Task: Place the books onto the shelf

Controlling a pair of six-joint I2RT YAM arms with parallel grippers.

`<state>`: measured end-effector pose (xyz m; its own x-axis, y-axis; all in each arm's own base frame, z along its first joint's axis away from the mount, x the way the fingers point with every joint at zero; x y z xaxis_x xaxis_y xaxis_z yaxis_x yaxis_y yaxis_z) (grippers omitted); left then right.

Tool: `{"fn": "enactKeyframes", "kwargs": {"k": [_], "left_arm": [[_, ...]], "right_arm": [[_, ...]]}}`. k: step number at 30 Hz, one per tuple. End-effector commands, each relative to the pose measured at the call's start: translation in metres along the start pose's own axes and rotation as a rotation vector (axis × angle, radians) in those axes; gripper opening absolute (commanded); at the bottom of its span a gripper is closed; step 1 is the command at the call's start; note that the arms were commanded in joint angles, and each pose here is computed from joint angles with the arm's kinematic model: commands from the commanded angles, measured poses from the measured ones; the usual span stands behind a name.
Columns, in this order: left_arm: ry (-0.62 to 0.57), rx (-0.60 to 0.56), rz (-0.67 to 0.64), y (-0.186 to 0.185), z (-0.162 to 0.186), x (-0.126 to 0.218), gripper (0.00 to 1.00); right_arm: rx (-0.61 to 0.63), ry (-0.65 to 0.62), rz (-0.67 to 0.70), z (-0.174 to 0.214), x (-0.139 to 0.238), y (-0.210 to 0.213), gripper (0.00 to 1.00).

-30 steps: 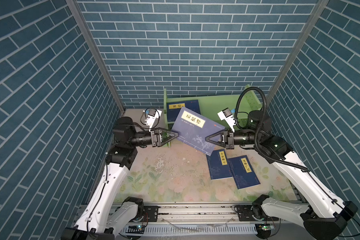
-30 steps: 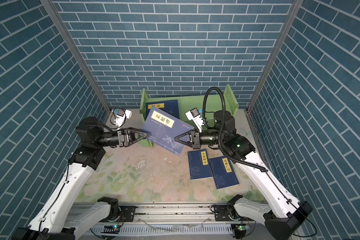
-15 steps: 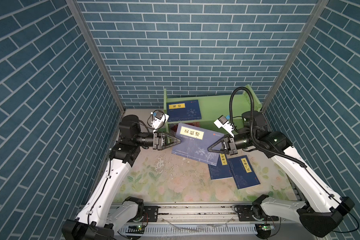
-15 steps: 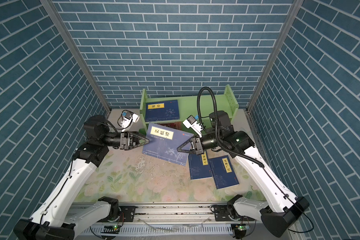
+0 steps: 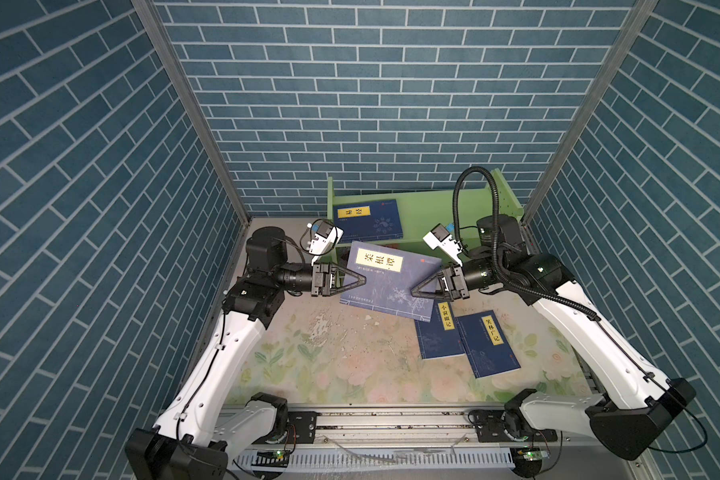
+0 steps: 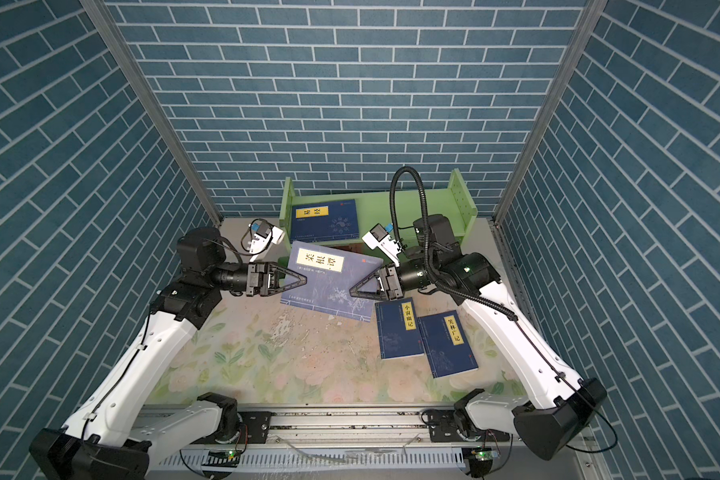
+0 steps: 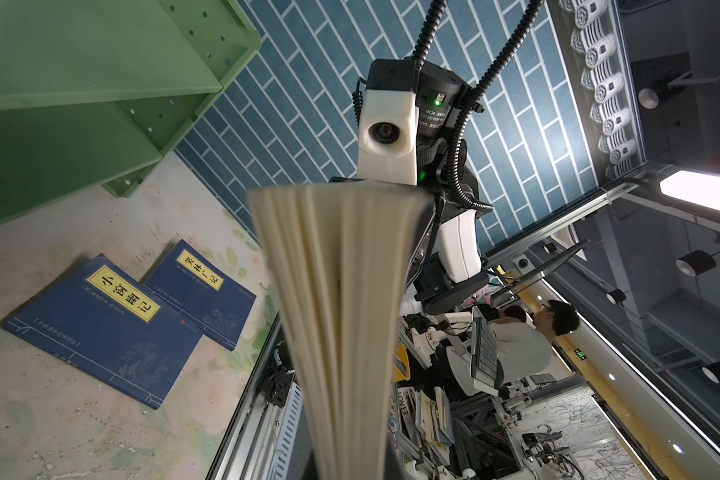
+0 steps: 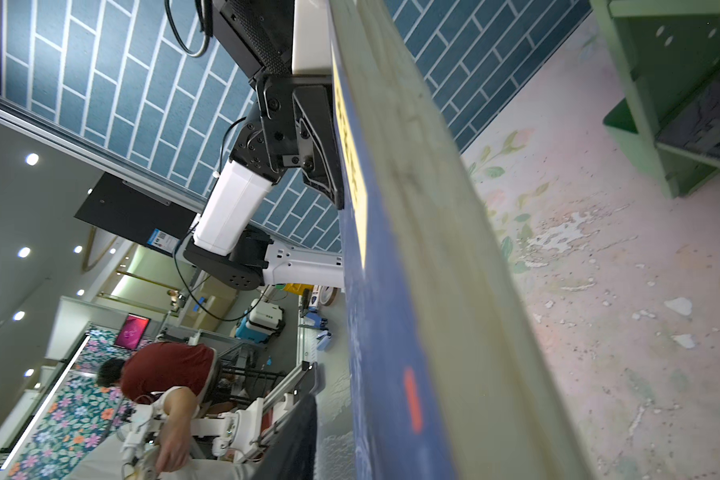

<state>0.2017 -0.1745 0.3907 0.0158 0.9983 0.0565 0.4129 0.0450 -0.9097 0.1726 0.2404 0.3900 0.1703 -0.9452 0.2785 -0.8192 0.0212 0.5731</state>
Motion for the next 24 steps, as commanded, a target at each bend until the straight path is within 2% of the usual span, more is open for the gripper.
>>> {"fn": "enactKeyframes", "kwargs": {"k": [1,5,14,24], "left_arm": [[-0.052,-0.116,-0.009,-0.020,-0.013,0.002,0.00],[-0.083,-0.128,-0.012,-0.025,-0.023,0.001,0.00],[-0.129,-0.100,-0.010,-0.021,-0.036,0.000,0.00],[-0.147,-0.073,-0.008,-0.020,-0.042,-0.001,0.00]], "right_arm": [[0.045,-0.070,0.106,-0.009,0.017,-0.003,0.50],[0.036,-0.132,0.068,-0.010,0.025,-0.005,0.54],[0.025,-0.229,-0.043,-0.023,0.021,-0.006,0.50],[0.019,-0.244,-0.081,-0.031,0.019,-0.009,0.19]]}}
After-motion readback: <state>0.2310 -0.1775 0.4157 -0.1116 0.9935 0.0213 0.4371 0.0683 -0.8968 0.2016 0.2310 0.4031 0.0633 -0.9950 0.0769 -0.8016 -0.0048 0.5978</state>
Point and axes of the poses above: each gripper's point midway between its finger pads, its own x axis back along the fingers, its own y axis along the line the jaws close on, z = x × y, the point moved 5 cm from there along x, back along the fingers, and after that the axes turned 14 degrees about x, right-handed, at the moved point
